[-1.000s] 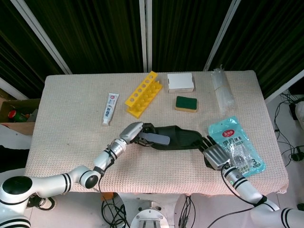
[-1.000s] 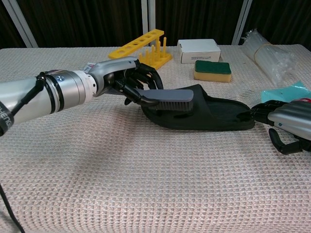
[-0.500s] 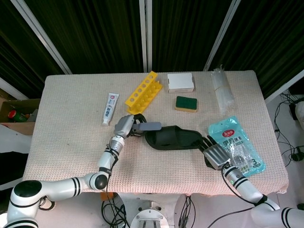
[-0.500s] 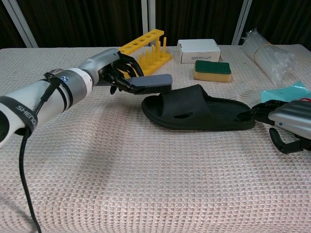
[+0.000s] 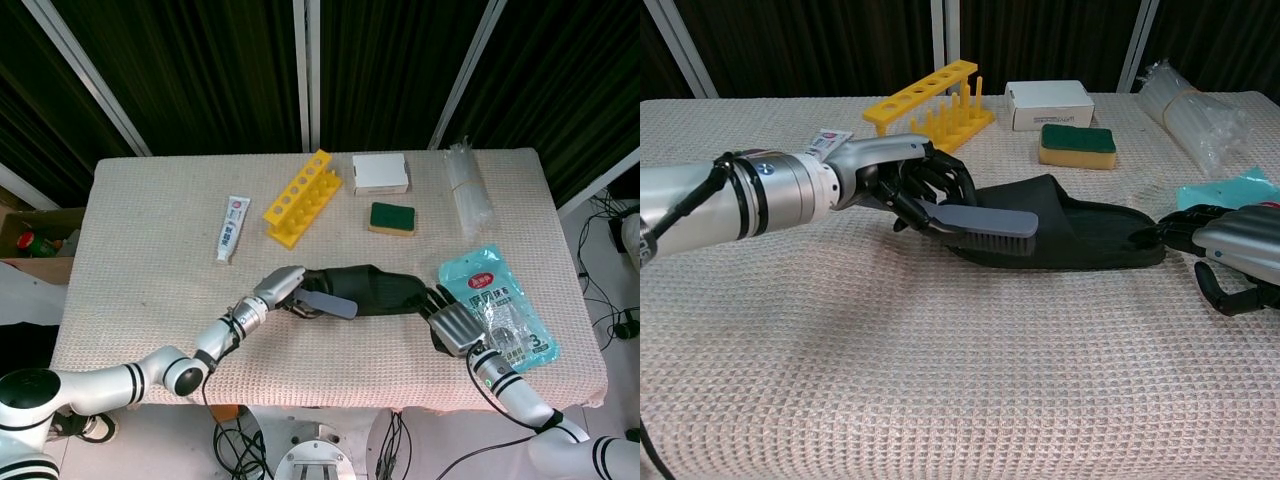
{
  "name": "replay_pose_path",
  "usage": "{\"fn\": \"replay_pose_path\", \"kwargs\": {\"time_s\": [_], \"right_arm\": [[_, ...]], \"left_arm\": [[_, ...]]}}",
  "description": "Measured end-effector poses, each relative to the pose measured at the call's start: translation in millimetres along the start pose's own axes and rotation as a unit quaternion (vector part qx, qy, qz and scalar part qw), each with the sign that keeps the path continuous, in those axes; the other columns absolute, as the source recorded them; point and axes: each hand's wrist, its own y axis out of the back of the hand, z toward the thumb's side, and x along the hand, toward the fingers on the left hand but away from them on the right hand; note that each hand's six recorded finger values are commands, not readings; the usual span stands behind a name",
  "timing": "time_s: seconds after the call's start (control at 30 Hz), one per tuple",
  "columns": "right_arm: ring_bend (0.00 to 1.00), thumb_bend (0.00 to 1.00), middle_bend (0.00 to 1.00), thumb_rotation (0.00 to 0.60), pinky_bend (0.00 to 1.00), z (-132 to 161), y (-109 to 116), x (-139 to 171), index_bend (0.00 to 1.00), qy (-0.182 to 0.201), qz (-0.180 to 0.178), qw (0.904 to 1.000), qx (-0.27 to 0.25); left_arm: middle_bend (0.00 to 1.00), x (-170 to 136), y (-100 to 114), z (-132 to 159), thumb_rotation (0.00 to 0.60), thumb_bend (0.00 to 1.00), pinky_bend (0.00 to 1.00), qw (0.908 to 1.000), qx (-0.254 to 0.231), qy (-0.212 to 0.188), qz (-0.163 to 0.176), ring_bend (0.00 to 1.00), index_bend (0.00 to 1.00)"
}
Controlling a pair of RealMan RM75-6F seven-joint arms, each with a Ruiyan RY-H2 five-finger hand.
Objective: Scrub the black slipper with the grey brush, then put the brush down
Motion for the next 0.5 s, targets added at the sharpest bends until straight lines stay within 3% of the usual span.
{"fn": "replay_pose_path", "kwargs": {"time_s": [0.27,0.5], "right_arm": [[0.00,0.92,0.13,0.475,0.00,-1,-1,-1,0.06,-0.001,0.001,1.0000,-0.002],[0.00,0.92,0.13,0.475,0.00,0,-1,-1,0.06,0.001,0.001,1.0000,-0.002]], "left_arm": [[0.86,10,10,2,0.600,0.46,0.75,0.9972,-0.019,-0.005,0.073,0.72,0.83],[0.86,17,18,-5,0.600,0.47,0.75,0.9888,-0.014,0.029,0.145,0.72,0.83]]}}
